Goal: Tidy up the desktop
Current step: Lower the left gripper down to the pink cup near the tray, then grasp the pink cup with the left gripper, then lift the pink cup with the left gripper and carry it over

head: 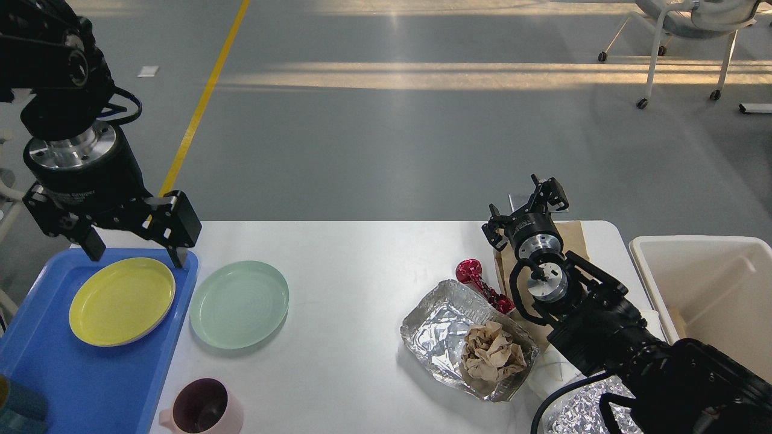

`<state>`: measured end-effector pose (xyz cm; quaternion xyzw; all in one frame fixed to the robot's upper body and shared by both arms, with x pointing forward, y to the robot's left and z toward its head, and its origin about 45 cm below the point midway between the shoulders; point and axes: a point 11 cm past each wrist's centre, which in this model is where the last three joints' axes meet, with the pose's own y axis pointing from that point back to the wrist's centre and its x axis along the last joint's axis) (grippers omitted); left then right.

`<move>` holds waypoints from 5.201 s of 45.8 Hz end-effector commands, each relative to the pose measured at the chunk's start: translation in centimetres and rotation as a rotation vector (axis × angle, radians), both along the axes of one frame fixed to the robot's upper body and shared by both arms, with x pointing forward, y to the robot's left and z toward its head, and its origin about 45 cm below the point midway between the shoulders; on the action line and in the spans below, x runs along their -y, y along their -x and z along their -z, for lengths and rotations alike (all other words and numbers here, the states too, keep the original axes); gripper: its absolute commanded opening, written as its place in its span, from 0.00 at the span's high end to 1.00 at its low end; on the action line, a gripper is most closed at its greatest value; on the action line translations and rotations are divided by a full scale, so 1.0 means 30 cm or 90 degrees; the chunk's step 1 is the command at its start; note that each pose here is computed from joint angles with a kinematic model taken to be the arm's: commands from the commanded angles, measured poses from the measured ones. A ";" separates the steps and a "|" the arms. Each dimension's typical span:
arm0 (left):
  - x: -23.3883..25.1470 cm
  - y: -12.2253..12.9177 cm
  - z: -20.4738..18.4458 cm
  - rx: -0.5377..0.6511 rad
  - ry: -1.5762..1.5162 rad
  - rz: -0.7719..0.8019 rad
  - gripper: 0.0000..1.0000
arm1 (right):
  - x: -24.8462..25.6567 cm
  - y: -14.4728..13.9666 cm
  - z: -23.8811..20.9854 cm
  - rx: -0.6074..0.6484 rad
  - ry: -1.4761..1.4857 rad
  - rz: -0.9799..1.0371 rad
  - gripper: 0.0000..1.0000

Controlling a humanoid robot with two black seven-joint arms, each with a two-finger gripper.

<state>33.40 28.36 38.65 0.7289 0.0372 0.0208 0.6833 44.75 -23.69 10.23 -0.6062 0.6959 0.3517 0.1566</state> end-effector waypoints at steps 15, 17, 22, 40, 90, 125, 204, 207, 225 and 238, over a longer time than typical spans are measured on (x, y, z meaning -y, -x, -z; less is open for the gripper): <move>0.047 0.000 0.392 -0.070 0.093 -0.005 0.02 | 0.000 0.000 0.000 0.000 -0.001 0.001 0.00; 0.044 0.006 0.420 -0.077 0.097 -0.009 0.02 | 0.000 0.000 0.000 0.001 0.000 0.001 0.00; 0.027 0.036 0.503 -0.089 0.099 -0.023 0.01 | 0.000 0.000 0.000 0.000 0.000 0.000 0.00; 0.025 0.143 0.677 -0.152 0.134 -0.056 0.02 | 0.000 0.000 0.000 0.000 0.000 0.000 0.00; 0.052 0.219 0.899 -0.110 0.123 -0.050 0.14 | -0.001 0.000 -0.001 0.001 -0.001 -0.001 0.00; 0.029 0.218 0.899 -0.113 0.071 0.007 1.00 | 0.001 0.000 0.000 0.001 -0.001 0.001 0.00; 0.131 -0.097 -0.593 0.357 0.110 0.129 1.00 | 0.003 0.000 0.000 0.000 0.001 0.001 0.00; 0.130 -0.103 -0.576 0.349 0.104 0.129 1.00 | 0.002 -0.001 -0.001 0.001 0.000 0.000 0.00; -0.055 -0.161 -0.041 0.106 0.007 0.077 1.00 | 0.000 0.000 0.000 0.001 0.000 0.001 0.00; -0.261 -0.034 0.384 -0.092 -0.069 0.039 1.00 | 0.001 0.000 0.000 0.001 -0.001 0.001 0.00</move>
